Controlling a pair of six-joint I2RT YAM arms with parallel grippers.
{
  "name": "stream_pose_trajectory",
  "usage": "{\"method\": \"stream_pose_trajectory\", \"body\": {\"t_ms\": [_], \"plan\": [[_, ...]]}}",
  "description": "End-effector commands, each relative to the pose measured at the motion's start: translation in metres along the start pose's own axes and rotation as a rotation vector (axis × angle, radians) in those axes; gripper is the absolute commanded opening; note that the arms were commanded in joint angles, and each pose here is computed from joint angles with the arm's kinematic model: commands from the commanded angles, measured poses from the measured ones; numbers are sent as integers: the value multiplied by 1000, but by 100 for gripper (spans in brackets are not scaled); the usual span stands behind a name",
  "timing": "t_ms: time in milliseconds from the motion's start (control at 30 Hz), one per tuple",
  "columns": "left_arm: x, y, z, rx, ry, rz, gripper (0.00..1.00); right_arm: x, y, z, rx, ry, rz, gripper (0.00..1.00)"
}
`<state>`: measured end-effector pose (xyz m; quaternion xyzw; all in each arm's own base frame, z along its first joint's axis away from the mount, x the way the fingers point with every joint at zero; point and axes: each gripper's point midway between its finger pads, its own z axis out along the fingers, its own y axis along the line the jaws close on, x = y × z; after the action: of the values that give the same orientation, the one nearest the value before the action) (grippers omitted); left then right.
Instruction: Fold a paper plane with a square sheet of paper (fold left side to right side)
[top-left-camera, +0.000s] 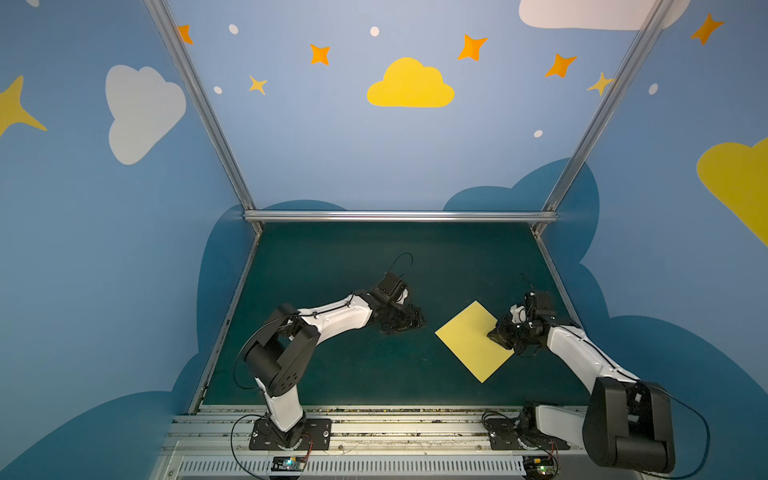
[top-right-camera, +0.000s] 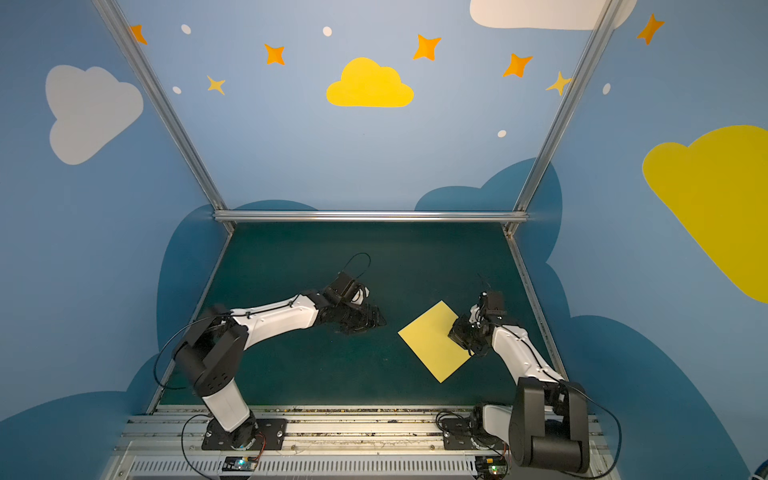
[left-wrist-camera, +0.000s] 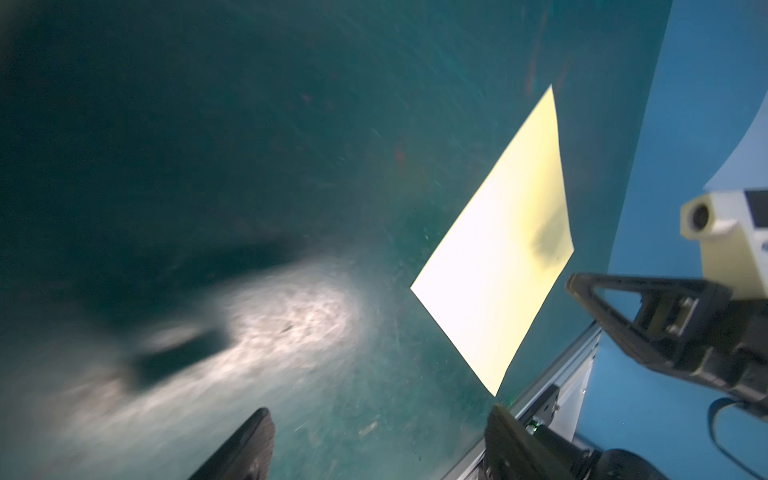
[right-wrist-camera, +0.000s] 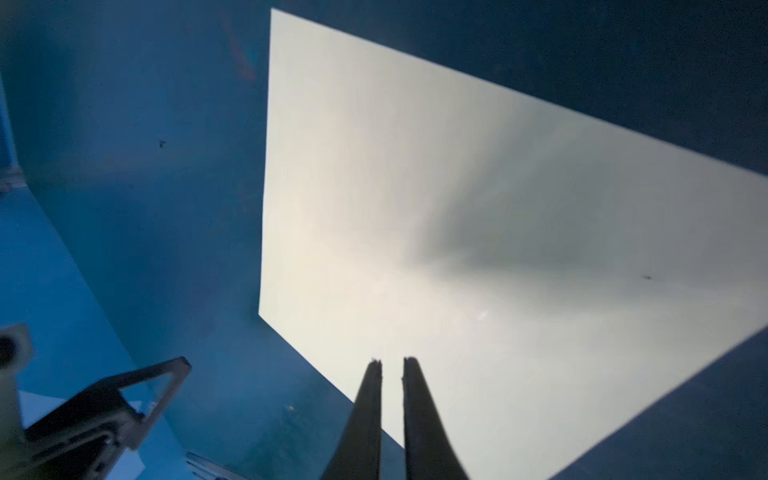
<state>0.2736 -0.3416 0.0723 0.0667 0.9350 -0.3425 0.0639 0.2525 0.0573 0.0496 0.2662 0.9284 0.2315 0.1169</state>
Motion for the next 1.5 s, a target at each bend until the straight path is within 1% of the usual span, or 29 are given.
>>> {"method": "stream_pose_trajectory", "body": {"t_ms": [0, 33, 233, 400, 667, 800, 1033, 1133, 1333, 1367, 1467], "plan": [[-5, -18, 13, 33, 9, 1, 74, -7, -4, 3, -4, -19, 32, 1], [-5, -21, 18, 29, 14, 3, 73, -9, -7, 3, 0, -23, 47, 0], [-9, -27, 38, -4, 4, -4, 71, -14, -18, 12, -11, -5, 153, 0], [-9, -31, 51, -20, 22, 24, 72, -13, -27, 21, 0, 23, 214, 0], [-5, -30, 71, -32, 55, 34, 71, -4, -41, 34, 33, 89, 284, 0], [-3, -32, 81, -26, 71, 43, 71, -1, -44, 37, 39, 99, 298, 0], [3, -49, 96, 22, 103, 76, 71, 2, -49, 37, 57, 106, 303, 0], [4, -56, 103, 62, 115, 79, 71, 2, -49, 37, 60, 109, 303, 0], [-3, -75, 106, 152, 106, 120, 72, 3, -51, 37, 73, 117, 304, 0], [-3, -75, 105, 141, 107, 130, 72, 3, -51, 38, 74, 118, 303, 0], [-7, -65, 93, 56, 76, 153, 72, 3, -52, 37, 79, 119, 302, 0]]}}
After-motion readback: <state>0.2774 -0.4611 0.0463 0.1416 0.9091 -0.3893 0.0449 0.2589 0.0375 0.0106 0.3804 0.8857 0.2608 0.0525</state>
